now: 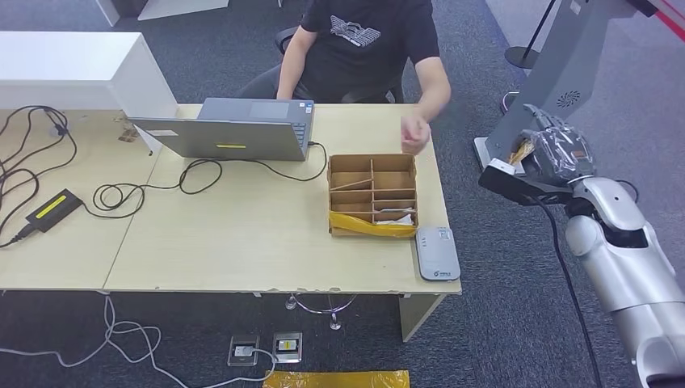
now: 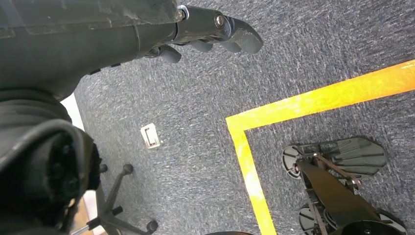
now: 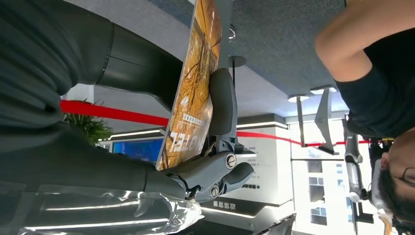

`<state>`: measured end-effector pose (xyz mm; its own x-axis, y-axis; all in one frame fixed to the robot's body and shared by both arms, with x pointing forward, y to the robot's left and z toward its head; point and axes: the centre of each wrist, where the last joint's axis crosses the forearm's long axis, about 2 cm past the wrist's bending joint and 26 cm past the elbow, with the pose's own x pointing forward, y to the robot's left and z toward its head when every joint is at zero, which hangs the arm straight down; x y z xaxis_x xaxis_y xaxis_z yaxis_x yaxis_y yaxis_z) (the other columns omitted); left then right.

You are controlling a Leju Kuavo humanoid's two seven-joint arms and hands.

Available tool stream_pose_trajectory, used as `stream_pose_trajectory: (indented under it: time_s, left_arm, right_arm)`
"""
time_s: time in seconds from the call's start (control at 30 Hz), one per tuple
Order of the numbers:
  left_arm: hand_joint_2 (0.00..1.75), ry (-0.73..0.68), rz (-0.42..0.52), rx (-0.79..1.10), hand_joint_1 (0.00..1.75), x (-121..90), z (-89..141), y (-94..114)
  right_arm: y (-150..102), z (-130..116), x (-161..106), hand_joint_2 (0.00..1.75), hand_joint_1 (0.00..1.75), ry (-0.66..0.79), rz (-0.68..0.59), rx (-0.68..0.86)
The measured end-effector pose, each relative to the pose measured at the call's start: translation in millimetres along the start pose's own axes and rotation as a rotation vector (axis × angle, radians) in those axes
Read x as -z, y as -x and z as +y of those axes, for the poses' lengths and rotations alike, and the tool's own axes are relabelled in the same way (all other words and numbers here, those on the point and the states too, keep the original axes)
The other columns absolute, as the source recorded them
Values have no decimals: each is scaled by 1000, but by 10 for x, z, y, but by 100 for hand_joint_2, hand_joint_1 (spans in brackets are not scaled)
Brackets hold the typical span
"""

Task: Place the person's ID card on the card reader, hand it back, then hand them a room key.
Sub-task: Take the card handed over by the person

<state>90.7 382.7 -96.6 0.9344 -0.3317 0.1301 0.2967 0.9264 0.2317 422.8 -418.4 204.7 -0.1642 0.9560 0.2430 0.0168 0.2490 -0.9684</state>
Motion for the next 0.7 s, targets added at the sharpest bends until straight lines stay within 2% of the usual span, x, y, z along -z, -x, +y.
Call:
stream_pose_trajectory:
  time_s: [0.4,0.7]
  left_arm:
    - [0,-3,1,0,0,0,15,5]
    - [0,-6,2,6,0,0,33,13]
  right_arm:
    - [85,8,-60,175,175,-11,27,-58]
    - [282,288,-404,175,175,-102,63,-88]
